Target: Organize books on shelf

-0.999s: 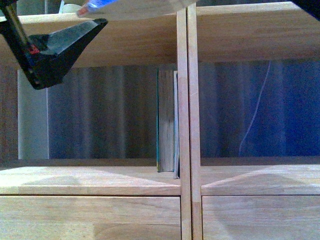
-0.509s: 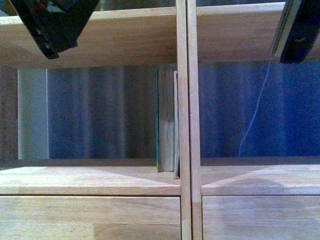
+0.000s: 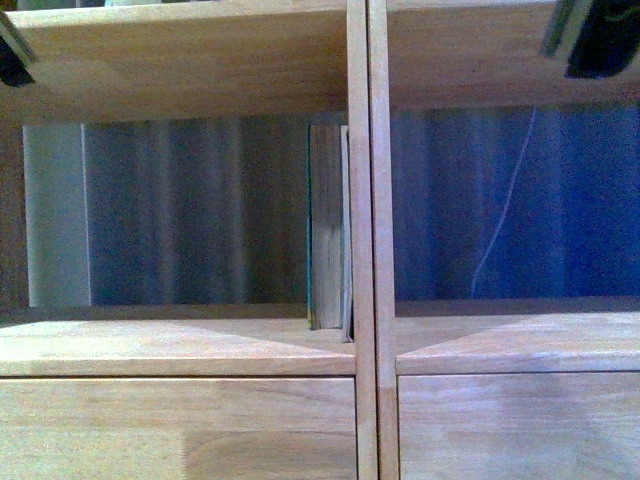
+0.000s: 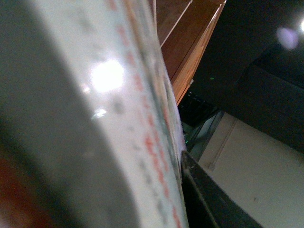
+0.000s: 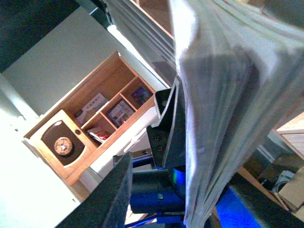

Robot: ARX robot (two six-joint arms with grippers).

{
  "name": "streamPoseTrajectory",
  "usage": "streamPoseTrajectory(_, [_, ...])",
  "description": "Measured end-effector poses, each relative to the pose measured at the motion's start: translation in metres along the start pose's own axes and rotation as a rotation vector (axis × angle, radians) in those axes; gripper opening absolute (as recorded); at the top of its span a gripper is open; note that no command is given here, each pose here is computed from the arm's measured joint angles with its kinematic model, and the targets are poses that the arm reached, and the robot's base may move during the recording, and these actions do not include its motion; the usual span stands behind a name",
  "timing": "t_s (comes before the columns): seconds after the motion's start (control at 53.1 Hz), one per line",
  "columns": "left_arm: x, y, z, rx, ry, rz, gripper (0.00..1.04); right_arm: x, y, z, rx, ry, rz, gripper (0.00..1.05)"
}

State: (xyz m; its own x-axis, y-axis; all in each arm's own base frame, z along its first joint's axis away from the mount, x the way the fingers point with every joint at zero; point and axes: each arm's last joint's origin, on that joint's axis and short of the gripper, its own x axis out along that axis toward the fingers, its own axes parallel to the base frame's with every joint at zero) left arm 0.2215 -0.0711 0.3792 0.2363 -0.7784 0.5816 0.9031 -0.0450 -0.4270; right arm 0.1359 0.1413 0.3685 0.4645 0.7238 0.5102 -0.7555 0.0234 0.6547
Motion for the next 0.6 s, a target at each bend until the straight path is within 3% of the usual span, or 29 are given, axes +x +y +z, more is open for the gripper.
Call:
streamPoseTrajectory(0.057, [-0.01,-0.003,0.005,0.034,-0.015,0.034,0.07,-0.007,-0.005,0.004,-0.013,-0.002,-0.023,0.61])
streamPoseTrajectory(0.17, [-0.035,-0.006,0.018,0.155,-0.062,0.14,0.07,-0.031,-0.013,0.018,-0.051,-0.019,-0.08,0.83])
streamPoseTrajectory(0.283, [-0.053,-0.005,0.03,0.257,-0.082,0.244,0.07,-0.052,-0.02,0.031,-0.096,-0.036,-0.142,0.98])
streamPoseTrajectory(0.434, [-0.071,0.001,0.042,0.39,-0.086,0.373,0.07,-0.081,-0.026,0.05,-0.203,-0.081,-0.264,0.98])
streamPoseTrajectory(0.603, [-0.074,0.03,0.054,0.548,-0.063,0.573,0.07,-0.108,-0.027,0.061,-0.445,-0.087,-0.453,0.98])
